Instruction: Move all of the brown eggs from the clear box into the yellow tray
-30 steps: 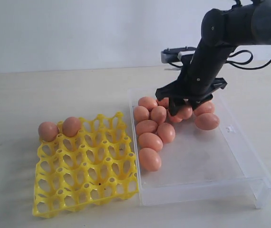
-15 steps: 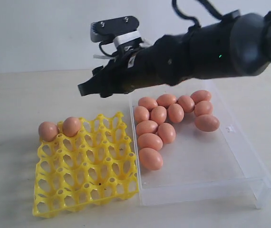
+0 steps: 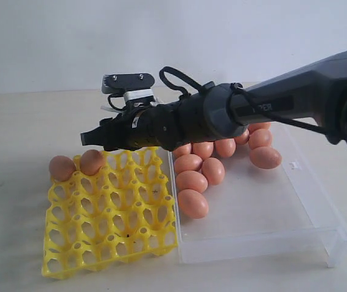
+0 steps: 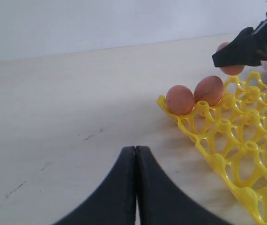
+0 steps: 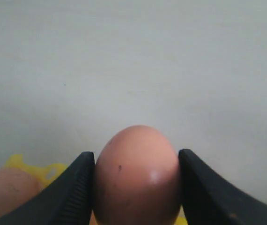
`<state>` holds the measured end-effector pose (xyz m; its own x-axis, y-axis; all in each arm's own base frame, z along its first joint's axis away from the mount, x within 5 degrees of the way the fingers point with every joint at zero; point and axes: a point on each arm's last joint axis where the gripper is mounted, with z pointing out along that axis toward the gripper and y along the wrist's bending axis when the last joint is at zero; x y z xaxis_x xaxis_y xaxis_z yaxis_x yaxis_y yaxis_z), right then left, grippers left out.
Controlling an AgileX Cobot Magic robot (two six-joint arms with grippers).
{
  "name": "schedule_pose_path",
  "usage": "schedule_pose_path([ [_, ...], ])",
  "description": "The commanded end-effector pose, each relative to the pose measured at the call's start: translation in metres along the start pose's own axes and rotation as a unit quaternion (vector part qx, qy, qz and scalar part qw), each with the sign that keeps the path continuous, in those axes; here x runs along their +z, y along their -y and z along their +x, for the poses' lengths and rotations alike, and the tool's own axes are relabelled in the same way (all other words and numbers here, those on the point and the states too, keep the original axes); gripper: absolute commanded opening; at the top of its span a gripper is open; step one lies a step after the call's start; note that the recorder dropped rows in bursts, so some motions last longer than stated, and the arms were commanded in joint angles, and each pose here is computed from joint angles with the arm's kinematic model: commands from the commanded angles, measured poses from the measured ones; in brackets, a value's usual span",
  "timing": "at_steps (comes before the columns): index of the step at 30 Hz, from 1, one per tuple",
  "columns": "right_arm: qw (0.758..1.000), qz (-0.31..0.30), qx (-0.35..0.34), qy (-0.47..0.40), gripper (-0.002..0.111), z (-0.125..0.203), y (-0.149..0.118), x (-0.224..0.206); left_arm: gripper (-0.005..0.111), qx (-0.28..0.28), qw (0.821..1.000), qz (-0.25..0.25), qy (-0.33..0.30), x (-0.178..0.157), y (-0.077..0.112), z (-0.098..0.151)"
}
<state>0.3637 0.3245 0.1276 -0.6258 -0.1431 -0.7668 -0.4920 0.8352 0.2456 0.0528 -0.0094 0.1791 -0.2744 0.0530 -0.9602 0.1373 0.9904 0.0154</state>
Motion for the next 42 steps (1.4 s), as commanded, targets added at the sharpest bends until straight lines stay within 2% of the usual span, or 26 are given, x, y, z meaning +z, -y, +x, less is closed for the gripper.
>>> schedule_pose_path([
  [1, 1.0, -0.005, 0.005, -0.006, 0.014, 0.002, -0.007, 0.004, 0.0, -0.001, 1.0, 0.001, 0.01, -0.001, 0.0, -0.002],
  [8, 1.0, -0.003, 0.005, -0.025, 0.017, 0.005, -0.006, 0.004, 0.0, -0.001, 1.0, 0.001, 0.01, -0.001, 0.0, -0.002],
  [10, 1.0, -0.002, 0.005, -0.03, 0.031, 0.006, -0.006, 0.004, 0.0, 0.0, 1.0, 0.001, 0.01, -0.001, 0.0, -0.002],
  [12, 0.999, -0.002, 0.005, -0.035, 0.052, 0.006, -0.007, 0.003, 0.0, 0.0, 1.0, 0.001, 0.01, -0.001, 0.0, -0.002],
  [14, 0.999, -0.003, 0.005, -0.036, 0.06, 0.003, -0.008, 0.0, 0.0, 0.0, 1.0, 0.001, 0.01, -0.001, 0.0, -0.002],
  [22, 1.0, -0.018, 0.0, -0.002, 0.06, -0.031, -0.019, -0.032, 0.0, -0.001, 1.0, 0.001, 0.01, -0.001, 0.0, -0.002],
  [25, 0.999, -0.023, -0.014, -0.017, 0.053, -0.046, -0.026, -0.057, 0.0, -0.001, 1.0, 0.001, 0.01, -0.001, 0.0, -0.002],
  [27, 0.996, -0.027, -0.072, -0.048, 0.035, -0.053, -0.03, -0.079, 0.0, -0.001, 1.0, 0.001, 0.01, -0.001, 0.0, -0.002],
  [29, 0.986, -0.026, -0.138, -0.095, 0.011, -0.059, -0.031, -0.106, 0.0, -0.001, 1.0, 0.001, 0.01, -0.001, 0.0, -0.002],
  [30, 0.982, -0.022, -0.154, -0.109, 0.002, -0.064, -0.028, -0.119, 0.0, -0.001, 1.0, 0.001, 0.01, -0.001, 0.0, -0.002],
  [37, 0.959, 0.039, -0.192, -0.206, 0.001, -0.081, 0.013, -0.189, 0.0, -0.001, 1.0, 0.001, 0.01, -0.001, 0.0, -0.002],
  [42, 0.943, 0.061, -0.199, -0.258, 0.001, -0.081, 0.053, -0.196, 0.0, -0.001, 1.0, 0.001, 0.01, -0.001, 0.0, -0.002],
])
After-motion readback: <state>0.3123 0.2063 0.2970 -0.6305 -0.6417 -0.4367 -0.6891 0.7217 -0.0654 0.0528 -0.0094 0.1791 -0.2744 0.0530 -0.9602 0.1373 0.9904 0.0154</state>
